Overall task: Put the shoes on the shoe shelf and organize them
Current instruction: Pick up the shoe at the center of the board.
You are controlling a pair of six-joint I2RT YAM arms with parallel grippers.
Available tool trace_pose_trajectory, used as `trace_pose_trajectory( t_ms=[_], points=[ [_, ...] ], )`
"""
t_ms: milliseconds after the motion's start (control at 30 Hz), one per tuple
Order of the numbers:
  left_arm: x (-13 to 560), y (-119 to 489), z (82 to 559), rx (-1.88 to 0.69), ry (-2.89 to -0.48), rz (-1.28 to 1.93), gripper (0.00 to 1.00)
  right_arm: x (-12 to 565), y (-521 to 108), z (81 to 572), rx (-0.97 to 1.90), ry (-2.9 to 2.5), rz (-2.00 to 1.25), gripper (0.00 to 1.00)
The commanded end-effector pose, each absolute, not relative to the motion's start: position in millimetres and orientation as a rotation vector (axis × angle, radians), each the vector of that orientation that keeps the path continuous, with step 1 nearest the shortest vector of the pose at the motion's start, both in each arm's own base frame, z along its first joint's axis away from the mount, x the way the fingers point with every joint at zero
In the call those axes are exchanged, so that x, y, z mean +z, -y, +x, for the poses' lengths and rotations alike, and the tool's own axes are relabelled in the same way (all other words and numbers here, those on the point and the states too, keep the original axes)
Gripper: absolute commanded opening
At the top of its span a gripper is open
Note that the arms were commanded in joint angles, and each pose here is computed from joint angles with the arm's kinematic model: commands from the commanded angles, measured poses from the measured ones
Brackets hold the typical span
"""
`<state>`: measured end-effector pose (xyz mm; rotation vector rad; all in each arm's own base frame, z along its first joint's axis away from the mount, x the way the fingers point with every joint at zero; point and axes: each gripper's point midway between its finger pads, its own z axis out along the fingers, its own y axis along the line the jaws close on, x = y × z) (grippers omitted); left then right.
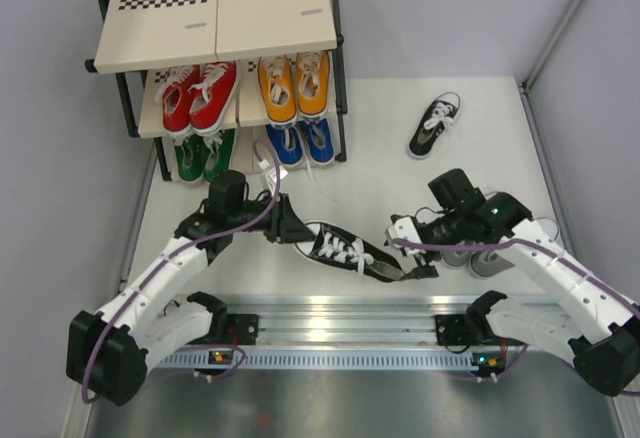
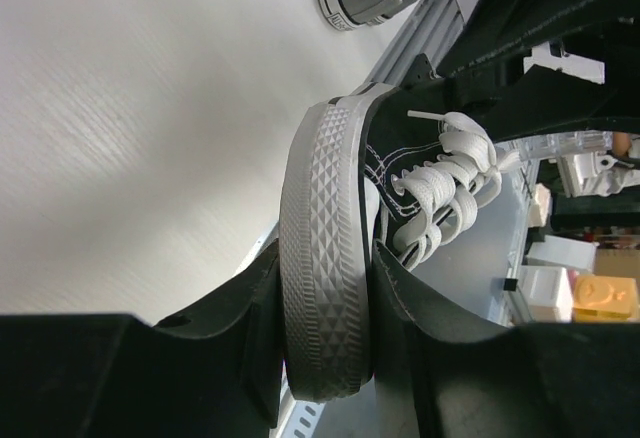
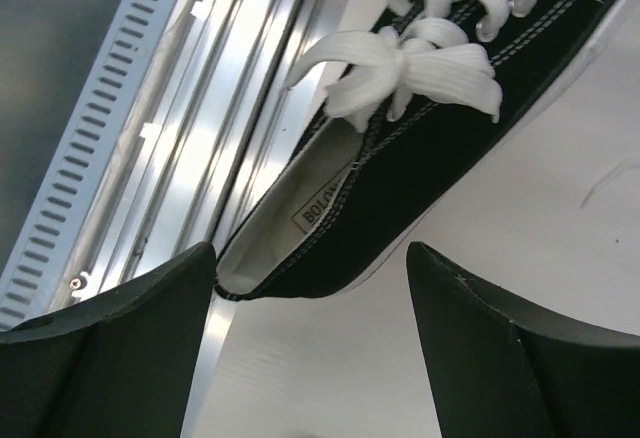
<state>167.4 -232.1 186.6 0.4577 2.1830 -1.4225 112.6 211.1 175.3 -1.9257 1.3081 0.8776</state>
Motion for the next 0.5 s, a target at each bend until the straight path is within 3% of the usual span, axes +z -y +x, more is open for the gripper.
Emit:
trace_pose_trajectory(
  t_ms=[0,100,200,467],
  points=[
    [217.1,240.7,168.4,-1.542,-2.110,0.474,0.00,193.9,-202.5,81.2,0.909,-1.085,-2.070,0.78],
    [208.7,242.2,170.4,-1.589,-2.169,0.401,0.00,196.6,-195.1,62.6,0.928,-0.913,-2.166,0.72],
    [209.0,244.1,169.4,-1.644,-2.189,0.386,0.00,187.7,-194.4,60.3,0.887,-0.854,-2.231,0.59],
    [214.4,246.2,164.5,-1.719,-2.213,0.390,0.00,172.6,-192.9,75.9,0.705,-0.874,-2.313,0.47]
  ],
)
